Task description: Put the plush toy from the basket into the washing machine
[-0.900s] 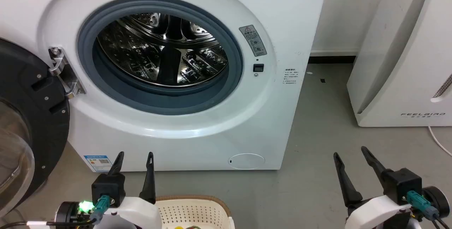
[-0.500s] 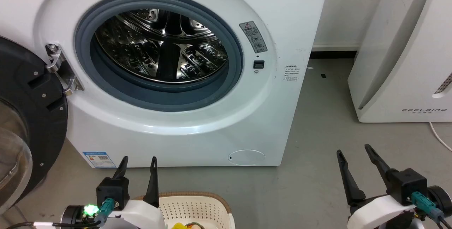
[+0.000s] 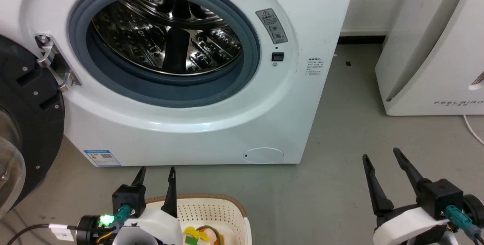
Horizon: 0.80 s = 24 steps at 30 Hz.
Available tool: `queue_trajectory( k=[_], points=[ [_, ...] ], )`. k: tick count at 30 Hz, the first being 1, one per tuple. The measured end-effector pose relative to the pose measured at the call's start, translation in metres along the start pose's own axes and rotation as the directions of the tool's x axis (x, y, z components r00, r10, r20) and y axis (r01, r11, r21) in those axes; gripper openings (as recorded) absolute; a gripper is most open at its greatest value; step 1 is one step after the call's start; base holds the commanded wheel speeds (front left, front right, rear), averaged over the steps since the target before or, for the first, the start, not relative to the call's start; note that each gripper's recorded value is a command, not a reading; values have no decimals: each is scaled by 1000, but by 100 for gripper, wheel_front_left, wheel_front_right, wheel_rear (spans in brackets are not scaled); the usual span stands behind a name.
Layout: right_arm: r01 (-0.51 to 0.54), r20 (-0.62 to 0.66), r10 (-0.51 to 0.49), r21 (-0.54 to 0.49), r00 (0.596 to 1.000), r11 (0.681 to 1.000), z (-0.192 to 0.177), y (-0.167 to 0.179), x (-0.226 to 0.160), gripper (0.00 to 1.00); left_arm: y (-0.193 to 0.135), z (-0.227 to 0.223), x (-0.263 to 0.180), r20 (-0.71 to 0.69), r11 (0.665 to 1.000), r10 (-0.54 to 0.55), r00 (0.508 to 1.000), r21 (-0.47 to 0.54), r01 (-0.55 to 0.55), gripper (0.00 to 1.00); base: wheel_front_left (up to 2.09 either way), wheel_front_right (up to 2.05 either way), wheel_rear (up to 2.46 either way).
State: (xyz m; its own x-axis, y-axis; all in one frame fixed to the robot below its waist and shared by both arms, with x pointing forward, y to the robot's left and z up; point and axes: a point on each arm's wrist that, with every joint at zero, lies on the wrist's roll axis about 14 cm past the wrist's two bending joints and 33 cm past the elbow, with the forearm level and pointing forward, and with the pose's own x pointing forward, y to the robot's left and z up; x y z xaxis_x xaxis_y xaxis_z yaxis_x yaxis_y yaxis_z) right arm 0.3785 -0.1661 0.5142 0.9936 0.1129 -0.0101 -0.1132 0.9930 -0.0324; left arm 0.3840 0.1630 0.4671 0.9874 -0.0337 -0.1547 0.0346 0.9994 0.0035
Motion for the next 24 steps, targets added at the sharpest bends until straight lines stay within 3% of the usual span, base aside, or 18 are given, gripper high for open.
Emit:
queue_trajectory(
  k=[24],
  points=[
    [44, -25, -44, -6, 999, 999, -21, -18, 21, 100, -11, -89, 34, -255, 998, -51, 966, -49, 40, 100, 0, 0, 0]
  ],
)
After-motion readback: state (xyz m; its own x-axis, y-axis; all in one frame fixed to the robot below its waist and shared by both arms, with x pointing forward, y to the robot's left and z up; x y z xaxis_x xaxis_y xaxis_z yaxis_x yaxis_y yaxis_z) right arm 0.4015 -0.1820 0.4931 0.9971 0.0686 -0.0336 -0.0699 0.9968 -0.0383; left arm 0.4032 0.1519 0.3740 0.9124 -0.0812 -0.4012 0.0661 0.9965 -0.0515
